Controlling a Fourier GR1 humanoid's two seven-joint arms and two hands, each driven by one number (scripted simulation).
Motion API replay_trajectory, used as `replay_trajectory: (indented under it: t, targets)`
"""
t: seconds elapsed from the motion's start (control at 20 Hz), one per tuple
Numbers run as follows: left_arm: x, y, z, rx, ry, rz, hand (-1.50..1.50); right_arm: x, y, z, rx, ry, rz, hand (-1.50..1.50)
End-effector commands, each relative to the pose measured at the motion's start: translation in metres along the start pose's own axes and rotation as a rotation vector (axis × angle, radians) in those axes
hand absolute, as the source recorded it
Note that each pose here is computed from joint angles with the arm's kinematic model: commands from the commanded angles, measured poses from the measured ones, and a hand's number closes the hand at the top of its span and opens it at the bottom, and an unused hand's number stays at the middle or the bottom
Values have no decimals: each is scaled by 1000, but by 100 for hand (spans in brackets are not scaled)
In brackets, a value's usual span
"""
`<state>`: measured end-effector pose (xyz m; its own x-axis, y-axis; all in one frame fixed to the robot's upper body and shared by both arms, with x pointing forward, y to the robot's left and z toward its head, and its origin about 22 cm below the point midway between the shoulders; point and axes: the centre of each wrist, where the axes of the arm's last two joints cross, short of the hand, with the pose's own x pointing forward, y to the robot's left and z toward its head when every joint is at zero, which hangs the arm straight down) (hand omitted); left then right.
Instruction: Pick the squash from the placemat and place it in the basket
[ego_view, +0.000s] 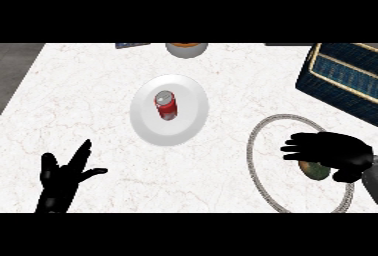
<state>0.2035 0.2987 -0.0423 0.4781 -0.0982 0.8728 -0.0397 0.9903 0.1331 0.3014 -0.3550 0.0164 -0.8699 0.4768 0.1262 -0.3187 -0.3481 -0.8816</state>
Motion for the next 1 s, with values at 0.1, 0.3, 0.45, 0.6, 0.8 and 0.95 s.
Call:
replay_trajectory:
  t: [0.1,0.3,0.45,0.6,0.8,0.95]
  targets:
    - [-5,-11,-1,21,68,-13,0,-3,-17,1,-50,-121,109,150]
    - [-13,-14,-9,-2,62,1,0,-4,13,-6,-65,-111,178,150]
    - [-8,-18,-2,10,45,-15,0,3,14,-15,-87,-115,181,150]
    - [-3,3,12,14,59,-8,0,-4,8,-23,-99,-122,170,150]
    - [-10,2,6,7,61,-16,0,-16,-16,-42,-195,444,-126,150]
    - [-7,3,6,25,49,5,0,-21,2,-34,-260,749,-309,150]
